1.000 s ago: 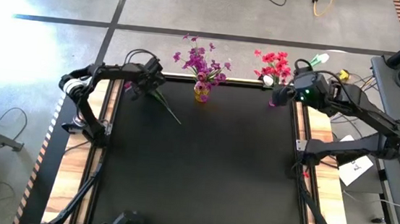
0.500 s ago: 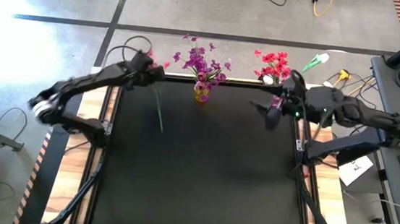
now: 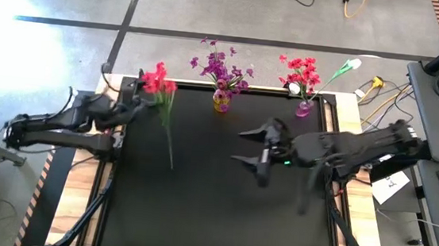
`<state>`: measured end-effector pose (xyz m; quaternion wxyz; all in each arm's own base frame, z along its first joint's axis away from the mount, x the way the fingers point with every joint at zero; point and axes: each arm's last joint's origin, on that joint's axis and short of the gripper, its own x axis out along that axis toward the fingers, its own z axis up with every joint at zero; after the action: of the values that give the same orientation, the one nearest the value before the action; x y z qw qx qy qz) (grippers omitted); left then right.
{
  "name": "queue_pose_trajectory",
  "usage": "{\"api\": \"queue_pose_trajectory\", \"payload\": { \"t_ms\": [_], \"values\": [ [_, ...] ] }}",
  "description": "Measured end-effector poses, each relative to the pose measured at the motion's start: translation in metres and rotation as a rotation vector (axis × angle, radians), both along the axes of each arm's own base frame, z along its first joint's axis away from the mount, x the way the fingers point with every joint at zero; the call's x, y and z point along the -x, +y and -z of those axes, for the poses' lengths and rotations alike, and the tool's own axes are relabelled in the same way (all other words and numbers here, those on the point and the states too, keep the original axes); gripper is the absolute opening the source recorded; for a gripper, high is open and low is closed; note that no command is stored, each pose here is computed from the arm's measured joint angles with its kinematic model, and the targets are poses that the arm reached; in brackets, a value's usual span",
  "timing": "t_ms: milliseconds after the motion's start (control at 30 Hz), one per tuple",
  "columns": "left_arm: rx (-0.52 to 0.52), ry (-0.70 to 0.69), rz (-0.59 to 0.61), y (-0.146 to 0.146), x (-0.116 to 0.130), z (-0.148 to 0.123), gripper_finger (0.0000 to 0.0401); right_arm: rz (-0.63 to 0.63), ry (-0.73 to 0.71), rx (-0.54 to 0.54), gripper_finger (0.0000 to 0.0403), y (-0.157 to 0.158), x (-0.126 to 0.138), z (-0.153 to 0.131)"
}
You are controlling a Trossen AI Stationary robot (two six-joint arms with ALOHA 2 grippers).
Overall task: Sort flowers into vase by color
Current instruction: Put the red flowers into the violet flower vase
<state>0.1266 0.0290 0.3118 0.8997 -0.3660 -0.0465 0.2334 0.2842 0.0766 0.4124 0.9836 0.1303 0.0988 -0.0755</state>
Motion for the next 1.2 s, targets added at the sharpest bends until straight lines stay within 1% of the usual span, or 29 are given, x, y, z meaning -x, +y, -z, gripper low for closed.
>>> {"api": "queue_pose_trajectory", "payload": {
  "t_ms": [67, 133, 233, 300, 400, 567, 700, 833, 1000, 1133, 1200],
  "values": [
    [-0.075, -0.122, 0.095, -0.012, 0.001, -0.005, 0.0001, 0.002, -0.029, -0.009, 0.0354, 0.006, -0.02, 0.009],
    [-0.124, -0.218, 0.168, -0.023, -0.001, -0.009, 0.0001, 0.004, -0.065, -0.02, 0.0354, 0.011, -0.038, 0.018],
    [-0.183, -0.283, 0.245, -0.036, -0.006, -0.013, 0.0, 0.033, -0.122, -0.033, 0.0354, 0.018, -0.064, 0.034],
    [-0.224, -0.267, 0.285, -0.042, -0.011, -0.015, 0.0, 0.077, -0.153, -0.036, 0.0354, 0.02, -0.078, 0.043],
    [-0.299, -0.233, 0.344, -0.05, -0.02, -0.021, 0.0, 0.126, -0.161, -0.036, 0.0354, 0.022, -0.099, 0.051],
    [-0.387, -0.237, 0.43, -0.057, -0.035, -0.042, 0.0, 0.139, -0.153, -0.033, 0.0352, 0.023, -0.128, 0.058],
    [-0.451, -0.217, 0.454, -0.061, -0.049, -0.055, 0.0, 0.143, -0.121, -0.002, 0.0352, 0.023, -0.143, 0.055],
    [-0.501, -0.209, 0.463, -0.064, -0.06, -0.065, 0.0, 0.147, -0.07, 0.026, 0.0352, 0.022, -0.151, 0.046],
    [-0.553, -0.204, 0.477, -0.067, -0.068, -0.073, 0.0, 0.142, -0.037, 0.065, 0.0352, 0.021, -0.153, 0.032],
    [-0.566, -0.196, 0.478, -0.067, -0.07, -0.073, 0.0, 0.116, -0.041, 0.059, 0.0351, 0.02, -0.151, 0.022],
    [-0.566, -0.195, 0.478, -0.067, -0.071, -0.073, 0.0, 0.118, -0.043, 0.059, 0.0341, 0.019, -0.151, 0.02]
  ]
}}
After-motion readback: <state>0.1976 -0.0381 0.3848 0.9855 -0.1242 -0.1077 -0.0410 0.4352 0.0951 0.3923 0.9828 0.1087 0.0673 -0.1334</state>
